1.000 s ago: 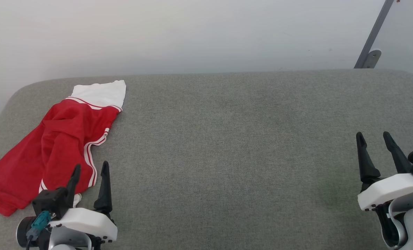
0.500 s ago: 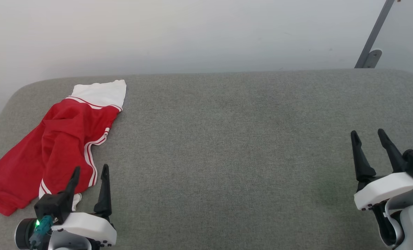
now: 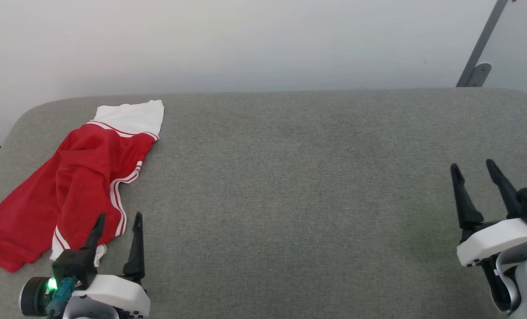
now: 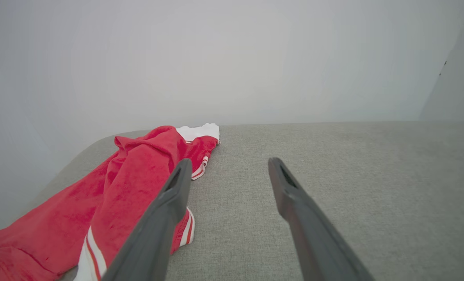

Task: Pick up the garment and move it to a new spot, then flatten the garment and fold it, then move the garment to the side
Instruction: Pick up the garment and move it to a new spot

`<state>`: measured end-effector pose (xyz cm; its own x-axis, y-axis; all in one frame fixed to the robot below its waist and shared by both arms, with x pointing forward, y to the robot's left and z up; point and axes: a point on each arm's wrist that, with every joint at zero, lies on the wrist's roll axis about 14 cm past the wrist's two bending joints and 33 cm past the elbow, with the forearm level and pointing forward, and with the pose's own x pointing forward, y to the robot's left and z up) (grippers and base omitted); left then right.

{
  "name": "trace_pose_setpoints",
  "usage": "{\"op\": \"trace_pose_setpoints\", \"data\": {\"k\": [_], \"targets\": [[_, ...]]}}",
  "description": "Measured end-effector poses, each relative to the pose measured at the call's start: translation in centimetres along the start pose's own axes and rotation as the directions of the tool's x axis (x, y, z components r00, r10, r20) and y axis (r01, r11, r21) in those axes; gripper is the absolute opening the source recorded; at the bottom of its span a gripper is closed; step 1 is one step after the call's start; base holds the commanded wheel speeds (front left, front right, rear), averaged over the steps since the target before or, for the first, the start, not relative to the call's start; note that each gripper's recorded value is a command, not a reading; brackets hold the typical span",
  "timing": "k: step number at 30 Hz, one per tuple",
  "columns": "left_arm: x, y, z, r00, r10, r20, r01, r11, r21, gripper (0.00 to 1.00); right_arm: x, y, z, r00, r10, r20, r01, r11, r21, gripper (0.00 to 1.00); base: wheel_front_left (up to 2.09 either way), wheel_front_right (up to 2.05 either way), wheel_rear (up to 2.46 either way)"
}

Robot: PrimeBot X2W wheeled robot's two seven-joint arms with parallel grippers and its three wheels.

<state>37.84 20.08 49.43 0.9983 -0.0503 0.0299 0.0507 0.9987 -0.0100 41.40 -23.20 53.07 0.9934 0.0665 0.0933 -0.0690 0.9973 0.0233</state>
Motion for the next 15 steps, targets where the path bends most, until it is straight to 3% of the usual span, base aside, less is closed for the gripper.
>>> {"op": "trace_pose_setpoints", "data": {"k": [7,15], "targets": [[-0.6,1.2,-0.5,0.999,0.049,-0.013,-0.049,0.999,-0.011,1.00,1.2,1.8,0.0,0.999,0.040,0.014,-0.041,0.999,0.027,1.00,0.00,0.00,0.00],[-3.3,4.9,-0.8,0.981,0.192,-0.023,-0.193,0.981,-0.037,1.00,3.2,8.8,-1.5,0.975,0.222,-0.012,-0.220,0.974,0.060,1.00,0.00,0.00,0.00]]}}
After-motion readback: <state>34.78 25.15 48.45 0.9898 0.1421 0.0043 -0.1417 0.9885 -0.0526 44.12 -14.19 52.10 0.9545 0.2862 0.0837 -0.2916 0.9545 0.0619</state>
